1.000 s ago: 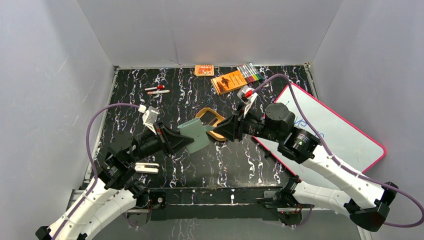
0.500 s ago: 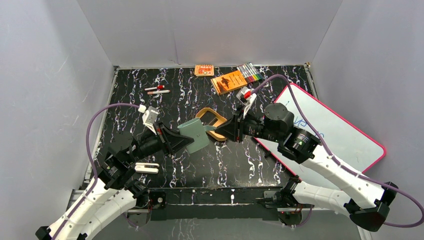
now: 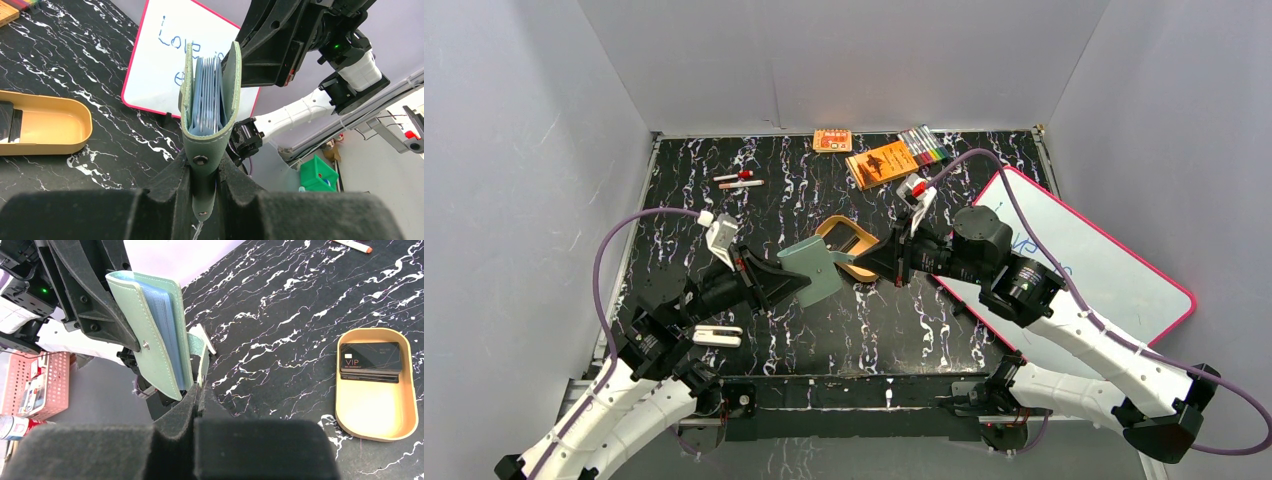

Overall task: Put the credit cards into the card holder
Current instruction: Close the card holder.

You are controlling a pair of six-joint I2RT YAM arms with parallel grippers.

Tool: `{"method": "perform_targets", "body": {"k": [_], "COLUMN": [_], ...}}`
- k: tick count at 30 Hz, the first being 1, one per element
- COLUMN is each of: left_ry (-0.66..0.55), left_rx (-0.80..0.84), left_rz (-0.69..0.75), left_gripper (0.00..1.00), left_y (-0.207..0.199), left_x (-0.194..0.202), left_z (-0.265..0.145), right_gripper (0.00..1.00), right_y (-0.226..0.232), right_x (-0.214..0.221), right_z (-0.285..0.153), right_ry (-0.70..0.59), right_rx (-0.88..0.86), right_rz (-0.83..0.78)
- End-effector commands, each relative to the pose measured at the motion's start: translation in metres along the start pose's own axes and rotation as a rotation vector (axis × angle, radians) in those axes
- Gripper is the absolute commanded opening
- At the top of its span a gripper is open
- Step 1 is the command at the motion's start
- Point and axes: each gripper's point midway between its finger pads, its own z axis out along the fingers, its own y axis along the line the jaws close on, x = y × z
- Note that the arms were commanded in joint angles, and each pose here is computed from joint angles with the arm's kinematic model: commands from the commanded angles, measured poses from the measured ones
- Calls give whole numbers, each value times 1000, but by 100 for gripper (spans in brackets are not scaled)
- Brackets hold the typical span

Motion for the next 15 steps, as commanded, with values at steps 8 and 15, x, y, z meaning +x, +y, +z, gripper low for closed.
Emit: {"method": "perform_targets", "body": {"k": [8,15], "left_ry": [-25,39], "left_rx": [-135,-340], "left_rz": [-11,-69], "left_gripper": [0,0], "left_y": [17,58], "left_x": [-15,-7], "left_z": [3,15], "right_gripper": [0,0], "right_y": [15,-5], "right_x": [-28,-16], "right_z": [-1,21], "right_ry": [-55,9], "right_rx": [-48,29], "right_rz": [-31,23]}}
